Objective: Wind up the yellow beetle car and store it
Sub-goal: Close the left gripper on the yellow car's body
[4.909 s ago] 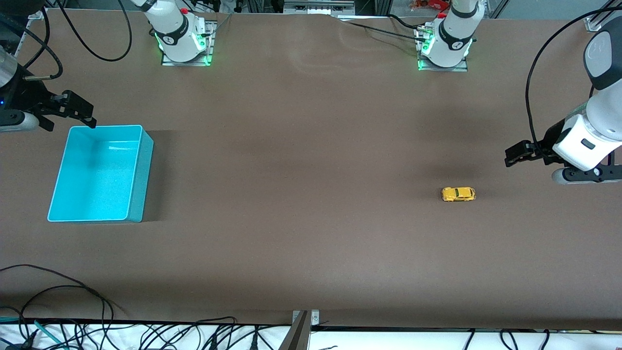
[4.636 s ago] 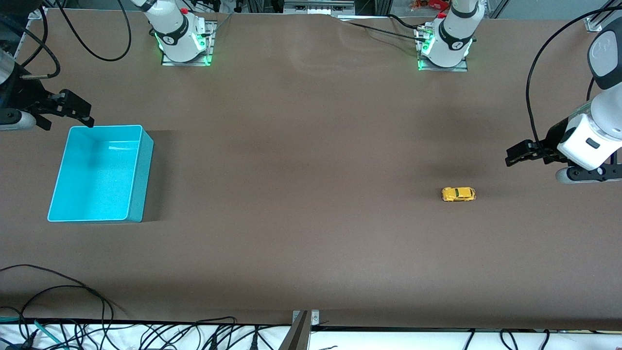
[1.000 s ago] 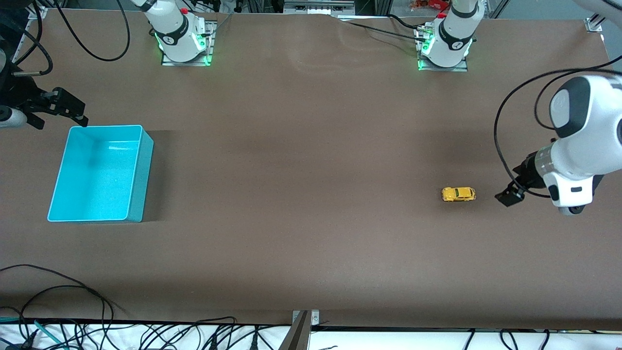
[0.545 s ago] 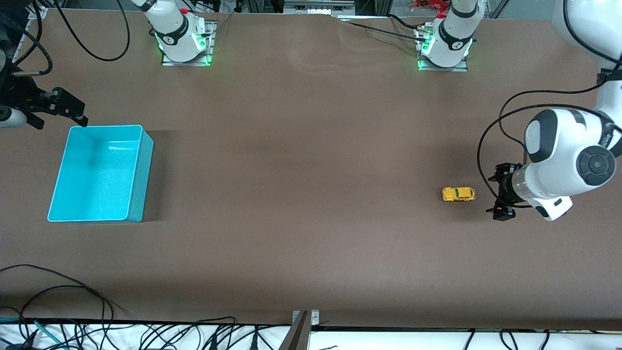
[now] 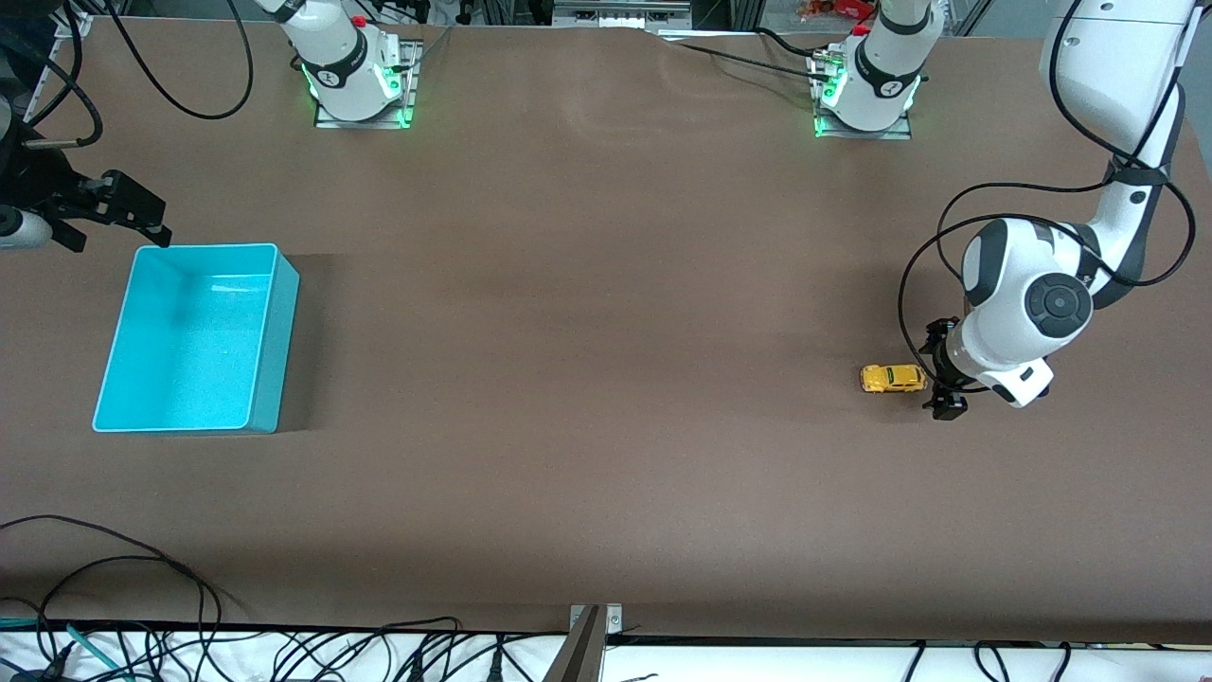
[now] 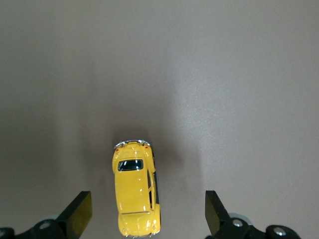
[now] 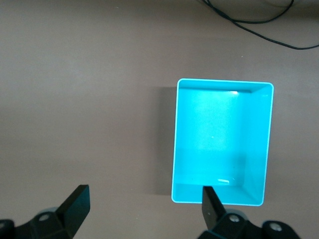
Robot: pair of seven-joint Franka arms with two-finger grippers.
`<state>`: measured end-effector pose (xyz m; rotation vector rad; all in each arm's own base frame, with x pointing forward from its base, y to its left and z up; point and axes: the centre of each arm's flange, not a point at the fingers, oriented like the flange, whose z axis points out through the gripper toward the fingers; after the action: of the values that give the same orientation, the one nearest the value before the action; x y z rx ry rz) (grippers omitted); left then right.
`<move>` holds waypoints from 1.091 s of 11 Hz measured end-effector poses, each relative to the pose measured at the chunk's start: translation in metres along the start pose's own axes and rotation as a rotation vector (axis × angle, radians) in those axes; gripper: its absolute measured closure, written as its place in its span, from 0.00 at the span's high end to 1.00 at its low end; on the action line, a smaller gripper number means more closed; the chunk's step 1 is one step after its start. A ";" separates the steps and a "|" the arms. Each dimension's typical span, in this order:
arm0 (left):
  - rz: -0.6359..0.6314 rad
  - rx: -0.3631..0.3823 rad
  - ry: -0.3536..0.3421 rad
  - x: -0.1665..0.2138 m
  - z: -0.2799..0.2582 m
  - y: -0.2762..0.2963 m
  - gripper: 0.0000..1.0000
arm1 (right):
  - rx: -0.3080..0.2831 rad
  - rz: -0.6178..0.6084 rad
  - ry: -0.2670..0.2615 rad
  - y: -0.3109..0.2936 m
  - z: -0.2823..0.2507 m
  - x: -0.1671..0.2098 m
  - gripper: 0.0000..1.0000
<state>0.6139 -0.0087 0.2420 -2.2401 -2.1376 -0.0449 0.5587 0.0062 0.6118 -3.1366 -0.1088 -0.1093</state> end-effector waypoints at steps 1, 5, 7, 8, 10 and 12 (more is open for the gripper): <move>-0.014 -0.023 -0.005 -0.002 0.006 -0.003 1.00 | 0.000 0.000 0.000 0.000 0.000 0.000 1.00; -0.091 -0.053 -0.022 -0.007 0.032 -0.014 1.00 | 0.000 0.000 0.000 0.000 0.000 0.000 1.00; -0.108 -0.039 -0.028 -0.009 0.048 -0.018 1.00 | 0.000 0.000 0.000 0.000 0.000 0.000 1.00; -0.112 -0.032 -0.029 -0.010 0.054 -0.020 1.00 | 0.000 0.000 0.000 0.000 0.000 0.000 1.00; -0.121 -0.022 -0.029 -0.010 0.058 -0.023 0.95 | 0.000 0.000 0.000 0.000 0.000 0.000 1.00; -0.127 -0.021 -0.030 -0.011 0.058 -0.024 0.80 | 0.000 0.000 0.000 0.000 0.000 0.000 1.00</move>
<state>0.5892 -0.0153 0.1840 -2.1263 -2.3024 -0.0390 0.5587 0.0062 0.6118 -3.1367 -0.1088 -0.1093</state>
